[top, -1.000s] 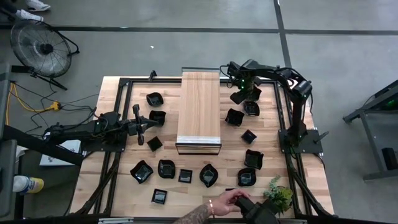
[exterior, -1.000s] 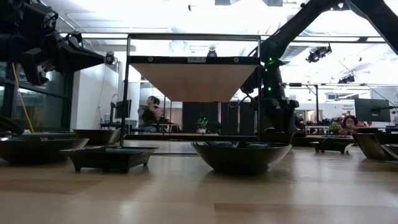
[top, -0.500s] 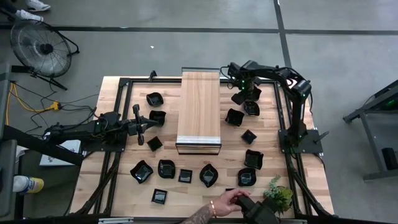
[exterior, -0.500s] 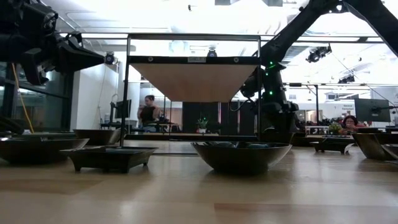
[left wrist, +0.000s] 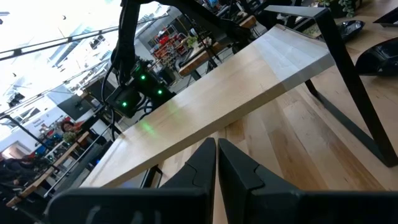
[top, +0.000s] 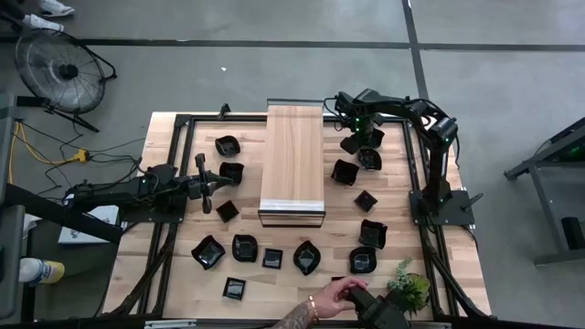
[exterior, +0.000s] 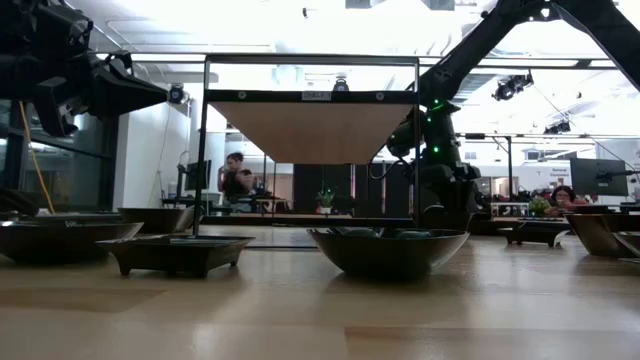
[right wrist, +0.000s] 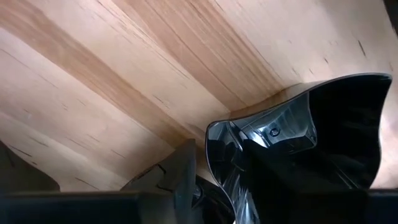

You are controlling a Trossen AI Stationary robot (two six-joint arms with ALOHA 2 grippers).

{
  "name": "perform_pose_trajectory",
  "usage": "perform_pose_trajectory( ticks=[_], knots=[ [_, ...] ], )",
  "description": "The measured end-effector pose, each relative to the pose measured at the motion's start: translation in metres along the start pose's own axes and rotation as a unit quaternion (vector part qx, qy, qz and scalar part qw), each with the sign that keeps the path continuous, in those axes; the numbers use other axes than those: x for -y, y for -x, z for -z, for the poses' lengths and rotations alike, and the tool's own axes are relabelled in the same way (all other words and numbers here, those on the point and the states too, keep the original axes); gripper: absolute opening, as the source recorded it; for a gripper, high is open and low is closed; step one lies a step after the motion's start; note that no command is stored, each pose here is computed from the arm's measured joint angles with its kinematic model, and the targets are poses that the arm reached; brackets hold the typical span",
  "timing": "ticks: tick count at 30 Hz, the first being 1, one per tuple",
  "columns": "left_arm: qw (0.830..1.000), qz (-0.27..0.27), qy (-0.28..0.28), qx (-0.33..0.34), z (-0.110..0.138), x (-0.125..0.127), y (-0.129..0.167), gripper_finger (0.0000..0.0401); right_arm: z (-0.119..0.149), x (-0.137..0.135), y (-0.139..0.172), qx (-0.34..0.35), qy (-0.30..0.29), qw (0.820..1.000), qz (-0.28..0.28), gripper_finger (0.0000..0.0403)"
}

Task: Pick & Place Mini shaped plates
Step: Put the distorted square plate on the shelf

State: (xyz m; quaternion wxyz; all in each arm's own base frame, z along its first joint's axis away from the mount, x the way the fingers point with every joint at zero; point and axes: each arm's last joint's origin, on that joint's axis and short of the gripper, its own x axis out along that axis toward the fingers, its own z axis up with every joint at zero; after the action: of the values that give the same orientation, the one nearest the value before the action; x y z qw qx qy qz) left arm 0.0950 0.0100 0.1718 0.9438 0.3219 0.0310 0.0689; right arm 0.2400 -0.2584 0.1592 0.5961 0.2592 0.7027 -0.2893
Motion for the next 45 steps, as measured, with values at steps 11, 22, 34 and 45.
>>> perform_pose_trajectory(
  ticks=[11, 22, 34, 45],
  knots=[
    [1.000, 0.000, 0.000, 0.000, 0.000, 0.000, 0.000, 0.0012, 0.000, 0.000, 0.000, 0.000, 0.000, 1.000, -0.001, 0.0065],
    [1.000, 0.001, 0.000, 0.001, 0.000, 0.000, 0.000, 0.0012, 0.000, 0.000, 0.000, 0.001, 0.000, 1.000, 0.001, 0.0014],
    [1.000, 0.001, 0.000, 0.001, 0.000, 0.000, 0.000, 0.0012, 0.003, 0.001, 0.005, 0.000, -0.004, 1.000, 0.003, 0.0001],
    [1.000, 0.001, 0.000, 0.001, 0.000, 0.000, 0.000, 0.0012, 0.009, 0.001, 0.015, -0.005, -0.003, 1.000, -0.001, 0.0001]
  ],
)
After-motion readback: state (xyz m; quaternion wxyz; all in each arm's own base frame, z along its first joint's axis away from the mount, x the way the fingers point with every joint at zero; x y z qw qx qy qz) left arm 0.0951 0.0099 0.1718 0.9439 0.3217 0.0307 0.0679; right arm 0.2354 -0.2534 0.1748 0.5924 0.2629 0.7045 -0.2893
